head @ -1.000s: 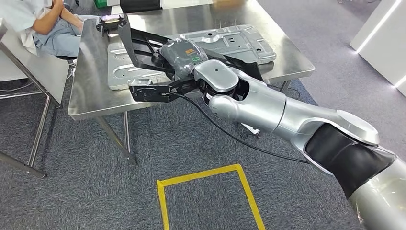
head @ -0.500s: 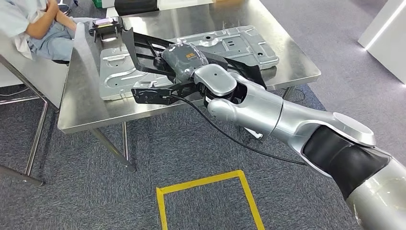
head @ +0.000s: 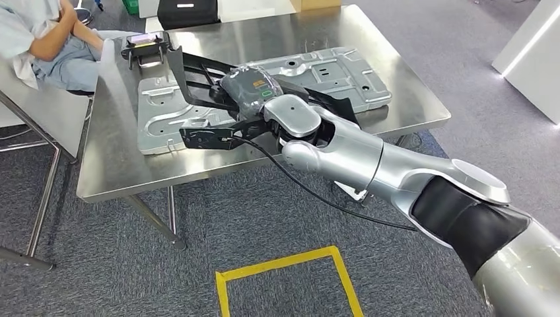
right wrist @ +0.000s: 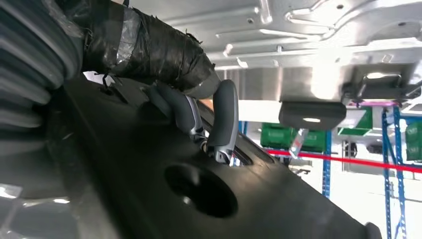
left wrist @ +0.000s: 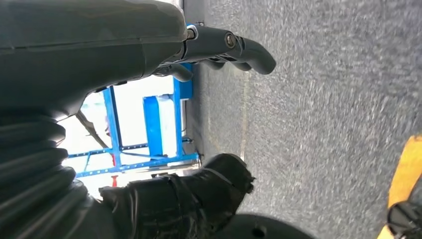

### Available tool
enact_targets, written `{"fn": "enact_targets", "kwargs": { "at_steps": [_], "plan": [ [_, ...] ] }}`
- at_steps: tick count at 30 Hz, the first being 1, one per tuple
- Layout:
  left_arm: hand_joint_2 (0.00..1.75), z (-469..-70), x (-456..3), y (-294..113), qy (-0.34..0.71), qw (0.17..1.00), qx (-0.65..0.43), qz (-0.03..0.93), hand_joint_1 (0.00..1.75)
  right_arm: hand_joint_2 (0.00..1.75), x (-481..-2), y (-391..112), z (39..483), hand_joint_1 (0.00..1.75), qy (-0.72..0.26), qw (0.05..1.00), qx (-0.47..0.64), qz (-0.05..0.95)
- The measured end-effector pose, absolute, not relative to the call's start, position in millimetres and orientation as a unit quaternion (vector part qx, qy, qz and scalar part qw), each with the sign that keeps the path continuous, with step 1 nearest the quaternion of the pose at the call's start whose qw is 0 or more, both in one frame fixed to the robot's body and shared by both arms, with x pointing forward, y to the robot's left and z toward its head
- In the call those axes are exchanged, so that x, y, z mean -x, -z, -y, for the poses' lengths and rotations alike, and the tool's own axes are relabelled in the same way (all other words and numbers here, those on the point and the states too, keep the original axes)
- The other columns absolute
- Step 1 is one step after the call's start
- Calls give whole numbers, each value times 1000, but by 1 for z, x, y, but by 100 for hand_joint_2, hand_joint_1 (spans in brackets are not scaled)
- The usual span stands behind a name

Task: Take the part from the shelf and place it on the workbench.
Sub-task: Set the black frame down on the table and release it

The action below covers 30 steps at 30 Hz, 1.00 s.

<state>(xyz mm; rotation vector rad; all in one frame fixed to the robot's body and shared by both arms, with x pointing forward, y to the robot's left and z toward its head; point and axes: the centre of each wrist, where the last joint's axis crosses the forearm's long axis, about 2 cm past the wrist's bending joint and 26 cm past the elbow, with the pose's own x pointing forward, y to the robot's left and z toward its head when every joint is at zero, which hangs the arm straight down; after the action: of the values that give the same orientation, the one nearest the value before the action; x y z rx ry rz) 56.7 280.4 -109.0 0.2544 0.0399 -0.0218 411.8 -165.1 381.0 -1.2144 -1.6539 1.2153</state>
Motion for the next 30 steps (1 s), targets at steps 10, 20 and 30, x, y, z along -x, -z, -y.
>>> {"fn": "enact_targets", "kwargs": {
  "at_steps": [10, 20, 30],
  "plan": [
    [175, -277, -56, 109, 12, 992, -124, -19, 0, 175, -415, -374, 168, 175, -479, 374, 478, 634],
    [175, -276, -58, 109, 11, 993, -120, -16, 0, 175, -416, -375, 168, 175, -483, 373, 480, 630],
    [175, -278, -56, 109, 11, 992, -121, -19, 0, 175, -416, -373, 166, 175, -486, 374, 476, 630]
  ]
}}
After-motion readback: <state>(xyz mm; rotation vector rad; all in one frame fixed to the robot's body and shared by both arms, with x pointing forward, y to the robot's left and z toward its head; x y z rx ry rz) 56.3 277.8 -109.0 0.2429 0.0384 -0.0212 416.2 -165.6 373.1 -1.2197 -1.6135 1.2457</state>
